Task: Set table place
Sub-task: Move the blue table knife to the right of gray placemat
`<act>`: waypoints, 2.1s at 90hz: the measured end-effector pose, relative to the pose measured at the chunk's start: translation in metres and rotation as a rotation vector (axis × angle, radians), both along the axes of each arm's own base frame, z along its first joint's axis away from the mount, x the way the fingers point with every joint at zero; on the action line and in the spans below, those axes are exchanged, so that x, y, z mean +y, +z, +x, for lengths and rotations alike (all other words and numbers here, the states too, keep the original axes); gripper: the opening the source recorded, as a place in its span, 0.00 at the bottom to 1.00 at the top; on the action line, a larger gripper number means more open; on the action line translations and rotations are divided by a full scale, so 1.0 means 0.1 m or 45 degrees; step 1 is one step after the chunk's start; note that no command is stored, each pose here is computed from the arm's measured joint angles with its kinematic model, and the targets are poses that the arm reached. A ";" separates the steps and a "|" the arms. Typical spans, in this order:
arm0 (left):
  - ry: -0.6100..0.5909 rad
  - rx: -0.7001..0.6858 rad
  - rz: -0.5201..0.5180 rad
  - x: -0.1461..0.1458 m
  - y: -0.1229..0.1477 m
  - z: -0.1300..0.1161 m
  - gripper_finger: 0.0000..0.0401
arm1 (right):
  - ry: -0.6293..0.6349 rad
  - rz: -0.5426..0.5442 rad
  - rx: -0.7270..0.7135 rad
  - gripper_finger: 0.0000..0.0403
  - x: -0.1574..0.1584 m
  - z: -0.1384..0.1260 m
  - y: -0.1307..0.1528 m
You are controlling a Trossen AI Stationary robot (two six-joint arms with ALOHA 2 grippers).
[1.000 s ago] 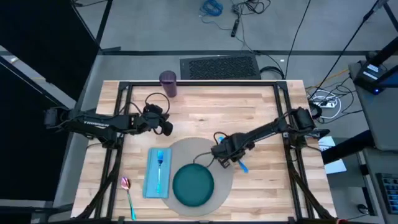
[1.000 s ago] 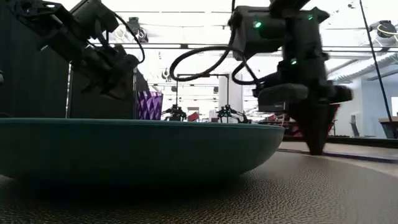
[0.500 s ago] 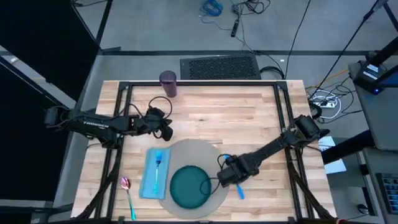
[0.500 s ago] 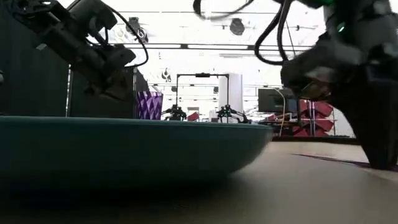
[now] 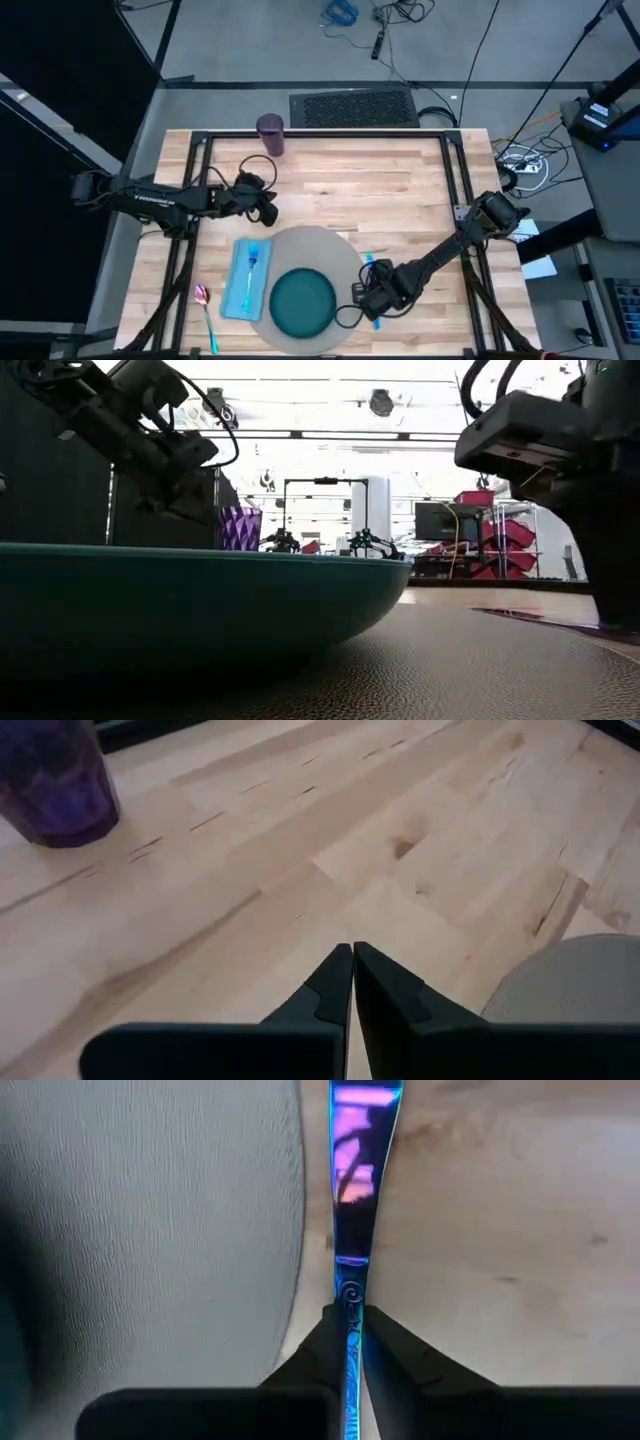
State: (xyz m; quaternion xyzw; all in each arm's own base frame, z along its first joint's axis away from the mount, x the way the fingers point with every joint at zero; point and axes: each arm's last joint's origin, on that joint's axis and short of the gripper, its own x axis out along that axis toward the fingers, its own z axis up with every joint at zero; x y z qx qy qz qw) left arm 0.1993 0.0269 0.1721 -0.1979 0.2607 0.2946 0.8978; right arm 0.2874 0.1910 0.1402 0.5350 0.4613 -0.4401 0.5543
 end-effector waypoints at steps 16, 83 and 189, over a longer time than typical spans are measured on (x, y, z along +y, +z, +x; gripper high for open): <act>-0.004 0.003 0.004 0.00 0.00 0.00 0.00 | -0.022 -0.028 0.014 0.03 -0.03 -0.01 0.00; -0.006 0.004 0.001 0.00 0.00 0.00 0.00 | 0.101 -0.048 0.018 0.21 -0.03 -0.01 -0.01; -0.010 0.006 -0.002 0.00 0.00 0.00 0.00 | 0.206 -0.196 -0.069 0.23 -0.19 -0.12 0.39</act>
